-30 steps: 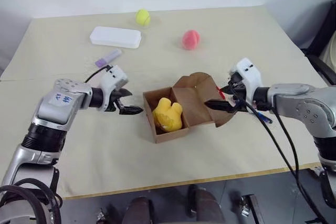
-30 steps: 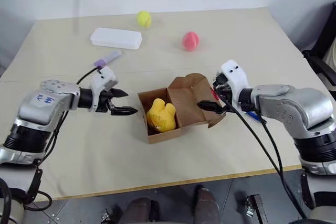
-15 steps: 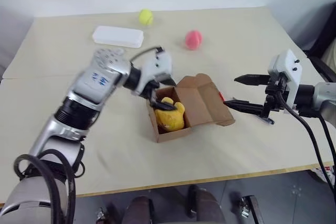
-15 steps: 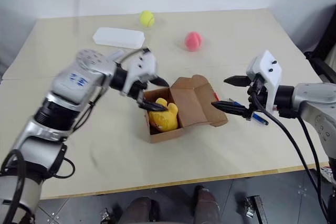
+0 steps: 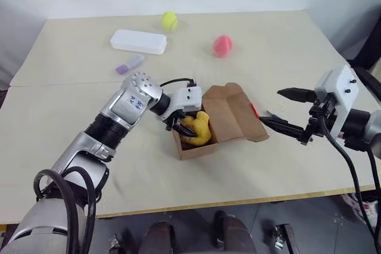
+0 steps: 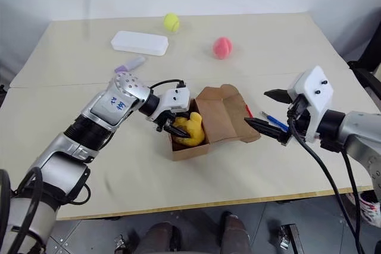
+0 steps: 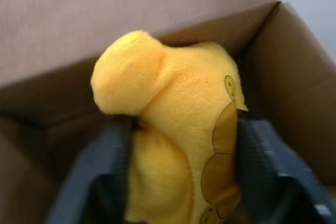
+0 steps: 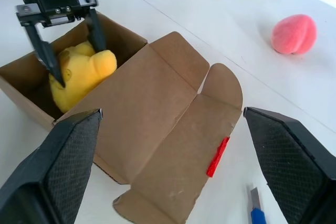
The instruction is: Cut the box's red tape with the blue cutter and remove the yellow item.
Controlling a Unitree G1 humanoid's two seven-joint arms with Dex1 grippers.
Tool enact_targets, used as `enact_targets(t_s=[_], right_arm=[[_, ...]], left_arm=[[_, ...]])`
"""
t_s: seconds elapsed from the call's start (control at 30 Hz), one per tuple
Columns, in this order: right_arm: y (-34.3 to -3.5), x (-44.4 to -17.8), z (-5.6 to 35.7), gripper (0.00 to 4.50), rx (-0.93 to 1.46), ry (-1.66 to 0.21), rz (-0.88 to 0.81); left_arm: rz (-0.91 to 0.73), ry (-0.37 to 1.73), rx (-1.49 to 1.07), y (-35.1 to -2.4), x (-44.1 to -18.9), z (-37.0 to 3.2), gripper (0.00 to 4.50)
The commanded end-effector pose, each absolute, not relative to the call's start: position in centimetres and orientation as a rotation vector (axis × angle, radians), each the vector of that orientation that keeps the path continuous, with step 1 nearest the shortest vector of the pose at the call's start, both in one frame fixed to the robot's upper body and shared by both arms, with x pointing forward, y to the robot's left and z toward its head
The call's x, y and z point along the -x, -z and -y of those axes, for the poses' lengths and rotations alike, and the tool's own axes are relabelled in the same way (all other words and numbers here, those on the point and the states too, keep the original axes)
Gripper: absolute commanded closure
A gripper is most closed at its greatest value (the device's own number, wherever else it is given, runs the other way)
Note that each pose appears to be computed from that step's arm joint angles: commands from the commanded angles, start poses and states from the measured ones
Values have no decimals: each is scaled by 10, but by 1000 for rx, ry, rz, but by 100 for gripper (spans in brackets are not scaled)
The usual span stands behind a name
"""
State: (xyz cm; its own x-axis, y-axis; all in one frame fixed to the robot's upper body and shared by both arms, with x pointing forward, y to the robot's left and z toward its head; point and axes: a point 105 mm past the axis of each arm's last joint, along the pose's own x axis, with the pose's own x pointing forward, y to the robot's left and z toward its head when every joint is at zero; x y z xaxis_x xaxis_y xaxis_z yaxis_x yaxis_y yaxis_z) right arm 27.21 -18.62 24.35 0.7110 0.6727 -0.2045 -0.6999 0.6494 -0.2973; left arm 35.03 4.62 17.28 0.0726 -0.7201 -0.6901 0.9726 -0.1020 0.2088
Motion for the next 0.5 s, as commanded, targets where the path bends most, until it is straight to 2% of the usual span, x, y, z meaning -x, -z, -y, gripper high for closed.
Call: enact_targets(t_s=[0.03,0.13,0.2,0.27,0.5], right_arm=[[-254,-266,185,0,390,-784,-29],[-255,-263,183,0,393,-816,-9],[-256,-261,183,0,393,-835,18],[-257,-258,183,0,381,-866,65],[-250,-260,186,0,410,-897,49]], left_arm=[[-315,1506,-762,-194,-350,-43,329],[-254,1502,-698,-209,-350,-41,402],[-220,1495,-663,-218,-350,-41,435],[-160,1468,-605,-234,-351,-42,441],[7,1342,-438,-287,-357,-53,442]])
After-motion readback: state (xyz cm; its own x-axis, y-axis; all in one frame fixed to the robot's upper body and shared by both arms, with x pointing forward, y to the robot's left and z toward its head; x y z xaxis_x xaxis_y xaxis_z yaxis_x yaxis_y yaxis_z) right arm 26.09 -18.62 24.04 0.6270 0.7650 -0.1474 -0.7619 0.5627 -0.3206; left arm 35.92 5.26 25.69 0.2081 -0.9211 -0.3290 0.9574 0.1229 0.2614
